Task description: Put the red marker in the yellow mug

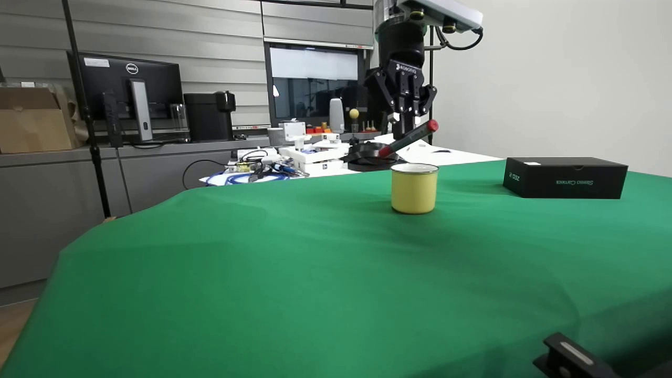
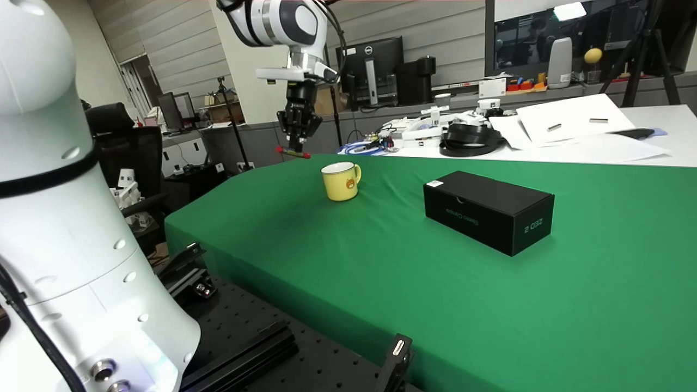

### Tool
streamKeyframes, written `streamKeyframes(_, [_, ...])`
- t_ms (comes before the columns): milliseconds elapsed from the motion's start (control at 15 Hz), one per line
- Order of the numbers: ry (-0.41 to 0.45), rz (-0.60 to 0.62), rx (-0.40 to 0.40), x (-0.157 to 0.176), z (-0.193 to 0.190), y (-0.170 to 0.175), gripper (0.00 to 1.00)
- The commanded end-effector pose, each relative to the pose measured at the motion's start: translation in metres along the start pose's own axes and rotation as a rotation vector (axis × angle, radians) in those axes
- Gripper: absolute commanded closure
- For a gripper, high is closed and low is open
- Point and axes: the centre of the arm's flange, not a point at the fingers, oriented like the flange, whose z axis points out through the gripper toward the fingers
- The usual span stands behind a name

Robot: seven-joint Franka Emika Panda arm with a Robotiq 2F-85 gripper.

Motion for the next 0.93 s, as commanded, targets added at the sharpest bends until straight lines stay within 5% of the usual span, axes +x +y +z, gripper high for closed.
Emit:
streamKeyframes(0, [-0.055,0.049,0.07,0.014,-0.018,0.014,0.95])
streamKeyframes(867, [-0.073,0.177,0.166,0.031,-0.004,0.079,0.95])
